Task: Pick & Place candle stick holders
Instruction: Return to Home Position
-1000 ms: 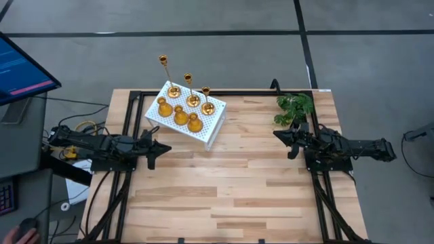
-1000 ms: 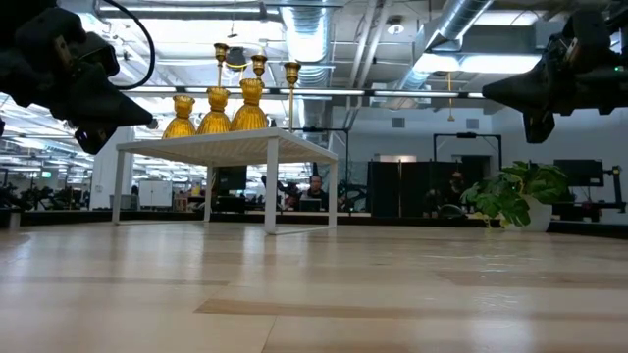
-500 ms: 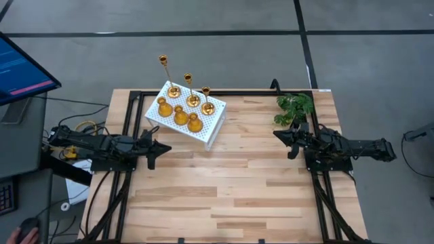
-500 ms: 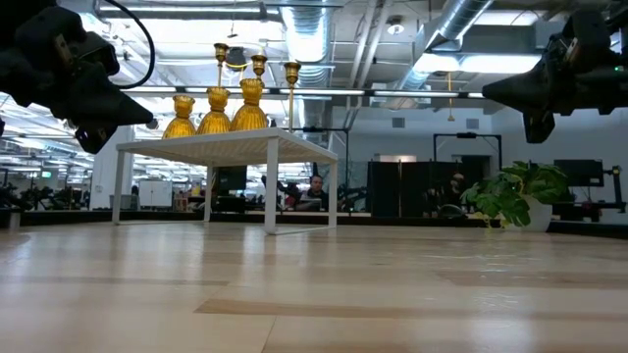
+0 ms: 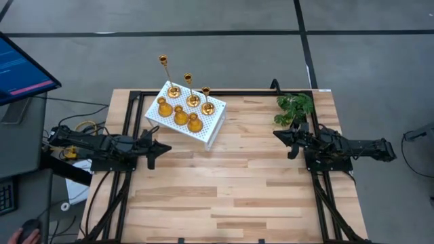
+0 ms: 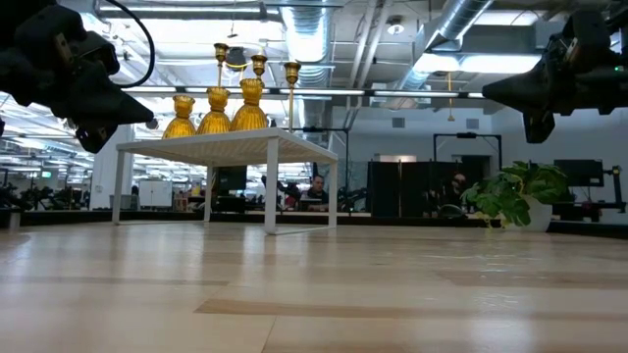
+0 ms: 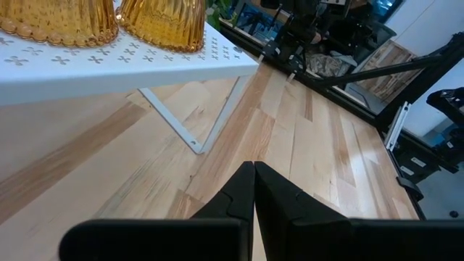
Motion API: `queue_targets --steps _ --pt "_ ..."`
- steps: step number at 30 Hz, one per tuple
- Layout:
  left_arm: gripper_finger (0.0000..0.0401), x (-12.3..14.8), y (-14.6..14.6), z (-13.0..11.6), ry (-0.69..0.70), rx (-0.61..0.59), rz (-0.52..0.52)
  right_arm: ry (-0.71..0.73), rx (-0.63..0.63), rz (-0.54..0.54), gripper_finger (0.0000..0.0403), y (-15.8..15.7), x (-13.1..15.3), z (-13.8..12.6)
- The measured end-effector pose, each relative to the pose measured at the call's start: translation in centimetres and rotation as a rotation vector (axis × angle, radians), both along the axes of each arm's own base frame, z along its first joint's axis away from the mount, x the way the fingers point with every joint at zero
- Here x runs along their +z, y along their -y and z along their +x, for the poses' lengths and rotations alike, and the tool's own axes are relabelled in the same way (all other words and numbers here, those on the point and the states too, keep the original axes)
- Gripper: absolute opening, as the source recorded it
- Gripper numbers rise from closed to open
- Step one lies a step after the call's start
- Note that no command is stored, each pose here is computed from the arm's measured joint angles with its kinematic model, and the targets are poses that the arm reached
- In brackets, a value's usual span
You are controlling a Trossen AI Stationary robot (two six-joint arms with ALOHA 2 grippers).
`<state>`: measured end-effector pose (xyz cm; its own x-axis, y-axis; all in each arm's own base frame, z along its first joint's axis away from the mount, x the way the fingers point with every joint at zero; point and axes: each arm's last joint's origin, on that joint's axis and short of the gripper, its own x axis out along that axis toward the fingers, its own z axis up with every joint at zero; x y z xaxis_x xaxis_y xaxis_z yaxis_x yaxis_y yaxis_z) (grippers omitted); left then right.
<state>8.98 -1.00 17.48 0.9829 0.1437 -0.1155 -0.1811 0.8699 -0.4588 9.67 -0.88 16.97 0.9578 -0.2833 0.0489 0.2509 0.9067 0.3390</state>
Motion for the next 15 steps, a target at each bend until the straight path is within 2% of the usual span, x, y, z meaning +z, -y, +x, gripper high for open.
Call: queue_targets --steps 15 --pt "0.0008 0.01 0.00 0.00 0.001 0.000 0.000 0.000 0.000 0.000 0.0000 0.00 0.00 0.00"
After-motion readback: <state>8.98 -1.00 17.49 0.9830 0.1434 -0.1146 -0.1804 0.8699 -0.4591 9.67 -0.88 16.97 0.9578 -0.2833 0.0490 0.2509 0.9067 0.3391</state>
